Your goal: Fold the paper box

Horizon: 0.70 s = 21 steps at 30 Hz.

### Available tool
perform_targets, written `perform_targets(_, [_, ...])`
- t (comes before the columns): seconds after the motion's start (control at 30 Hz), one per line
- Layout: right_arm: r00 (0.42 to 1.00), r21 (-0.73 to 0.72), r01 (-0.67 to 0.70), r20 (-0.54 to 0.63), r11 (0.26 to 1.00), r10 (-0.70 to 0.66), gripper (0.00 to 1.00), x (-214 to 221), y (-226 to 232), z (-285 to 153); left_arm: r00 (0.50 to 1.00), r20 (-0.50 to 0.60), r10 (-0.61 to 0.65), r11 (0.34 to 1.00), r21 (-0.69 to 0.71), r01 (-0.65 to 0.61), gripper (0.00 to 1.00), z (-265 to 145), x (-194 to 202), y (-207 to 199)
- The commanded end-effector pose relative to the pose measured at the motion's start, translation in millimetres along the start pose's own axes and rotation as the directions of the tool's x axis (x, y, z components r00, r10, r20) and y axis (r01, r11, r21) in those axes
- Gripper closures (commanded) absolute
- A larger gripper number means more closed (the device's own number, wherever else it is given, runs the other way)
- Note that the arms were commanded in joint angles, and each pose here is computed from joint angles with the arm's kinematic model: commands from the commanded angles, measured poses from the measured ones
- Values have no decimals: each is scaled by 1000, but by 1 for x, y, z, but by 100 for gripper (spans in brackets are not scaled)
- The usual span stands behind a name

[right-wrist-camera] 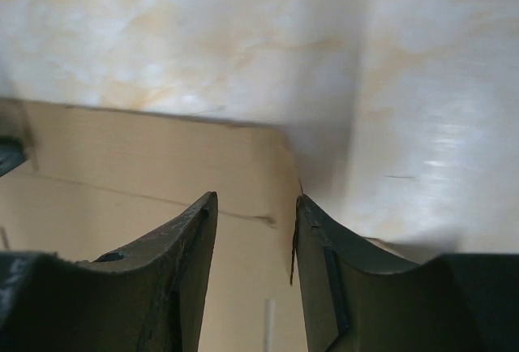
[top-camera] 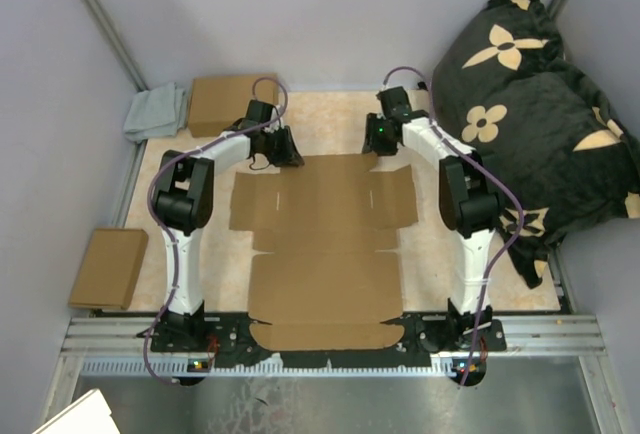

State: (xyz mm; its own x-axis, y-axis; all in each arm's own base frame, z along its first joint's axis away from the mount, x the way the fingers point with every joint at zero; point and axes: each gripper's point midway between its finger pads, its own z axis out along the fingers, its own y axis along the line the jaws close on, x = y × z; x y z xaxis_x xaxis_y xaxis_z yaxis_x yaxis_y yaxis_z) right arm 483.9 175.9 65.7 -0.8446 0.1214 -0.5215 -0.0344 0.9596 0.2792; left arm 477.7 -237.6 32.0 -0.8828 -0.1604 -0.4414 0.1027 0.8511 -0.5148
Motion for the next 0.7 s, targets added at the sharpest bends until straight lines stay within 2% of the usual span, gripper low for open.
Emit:
perform_targets(0.0, [998,-178,61,10,982,-60,57,2,71,-11,991,-132,-30,997,-73,20,68,17,45,21])
perform_targets(0.33, [997,-190,42,-49,981,-52,55,18,74,17,990,-136,-31,997,-71,22,68,17,46,21])
perform_targets(0.67, [991,-94,20,-133,995,-32,55,42,51,63,990,-133,-34,997,-69,25,68,19,45,20])
